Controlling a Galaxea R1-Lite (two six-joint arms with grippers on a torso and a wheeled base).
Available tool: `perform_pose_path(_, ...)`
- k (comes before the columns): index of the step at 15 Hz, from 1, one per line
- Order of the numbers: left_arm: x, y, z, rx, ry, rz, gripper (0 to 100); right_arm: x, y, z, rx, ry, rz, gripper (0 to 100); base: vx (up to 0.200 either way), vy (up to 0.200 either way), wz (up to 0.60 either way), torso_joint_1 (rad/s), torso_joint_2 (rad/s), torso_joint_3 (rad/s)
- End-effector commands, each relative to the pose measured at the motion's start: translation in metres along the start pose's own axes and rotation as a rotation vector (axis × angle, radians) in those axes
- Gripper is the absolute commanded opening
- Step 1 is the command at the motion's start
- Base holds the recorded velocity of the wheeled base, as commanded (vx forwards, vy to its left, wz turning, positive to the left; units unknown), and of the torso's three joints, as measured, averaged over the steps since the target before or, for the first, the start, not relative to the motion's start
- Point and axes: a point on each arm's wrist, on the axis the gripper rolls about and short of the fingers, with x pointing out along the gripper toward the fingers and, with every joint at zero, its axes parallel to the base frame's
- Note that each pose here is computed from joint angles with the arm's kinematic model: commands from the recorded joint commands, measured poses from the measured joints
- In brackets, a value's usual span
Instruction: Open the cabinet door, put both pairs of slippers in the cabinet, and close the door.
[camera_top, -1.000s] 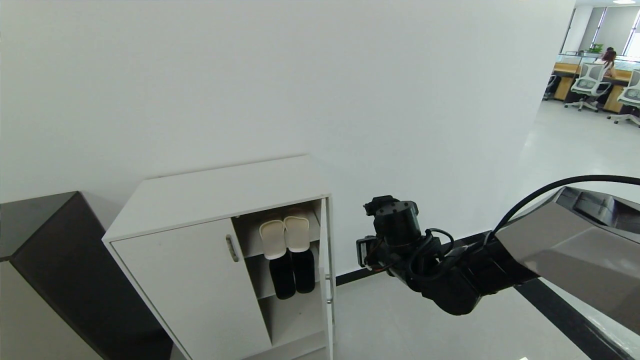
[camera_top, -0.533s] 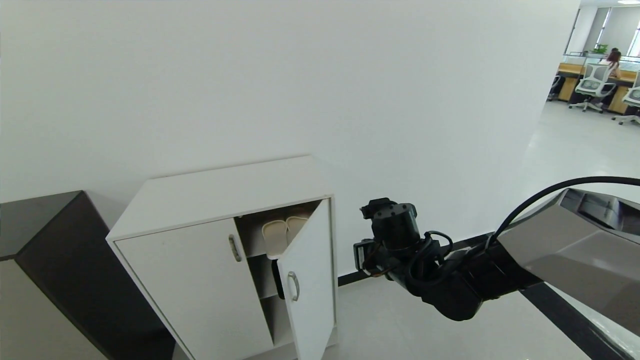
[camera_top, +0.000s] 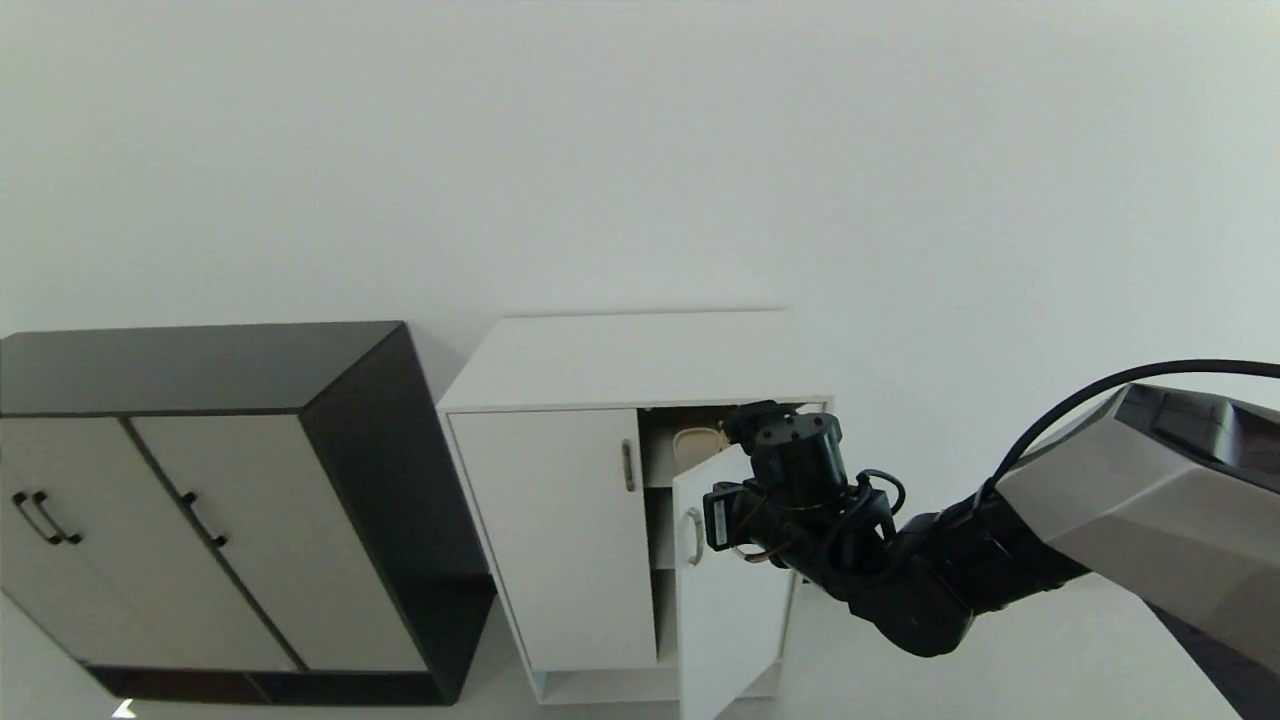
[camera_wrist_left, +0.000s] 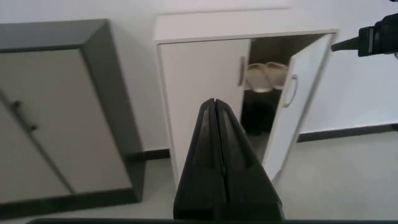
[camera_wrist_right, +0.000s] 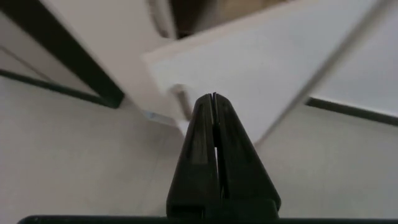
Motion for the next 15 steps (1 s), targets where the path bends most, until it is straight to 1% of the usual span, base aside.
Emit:
perform_pose_path(1,0.0,0.0,0.0,0.0,0.001,0.001,0,-0.001,-0.002,-0.005,-0.005,0.017,0.012,0,0.0,0.0,0.0,0.0,0.0,0.0)
perform_pose_path(2,0.0,0.0,0.0,0.0,0.001,0.001,0,0.0,-0.004,-0.007,-0.005,0.023,0.009,0,0.0,0.0,0.0,0.0,0.0,0.0)
perform_pose_path(4,0.0,0.0,0.0,0.0,0.001,0.001,0,0.002,-0.014,-0.011,-0.018,0.038,0.02,0,0.0,0.0,0.0,0.0,0.0,0.0)
perform_pose_path(7,0.0,0.0,0.0,0.0,0.001,0.001,0,-0.003,-0.032,-0.02,-0.049,0.021,0.043,0,0.0,0.0,0.0,0.0,0.0,0.0)
perform_pose_path(10,0.0,0.0,0.0,0.002,0.0,0.001,0,-0.016,-0.037,-0.033,-0.077,0.035,0.094,0,0.0,0.0,0.0,0.0,0.0,0.0)
perform_pose_path(12,0.0,0.0,0.0,0.002,0.003,0.0,0,-0.025,-0.041,-0.049,-0.086,0.061,0.144,0,0.2,0.0,0.0,0.002,0.0,0.005)
perform_pose_path(15,0.0,0.0,0.0,0.002,0.001,0.001,0,-0.031,-0.044,-0.059,-0.092,0.072,0.154,0,0.2,0.0,0.0,-0.007,0.0,0.004)
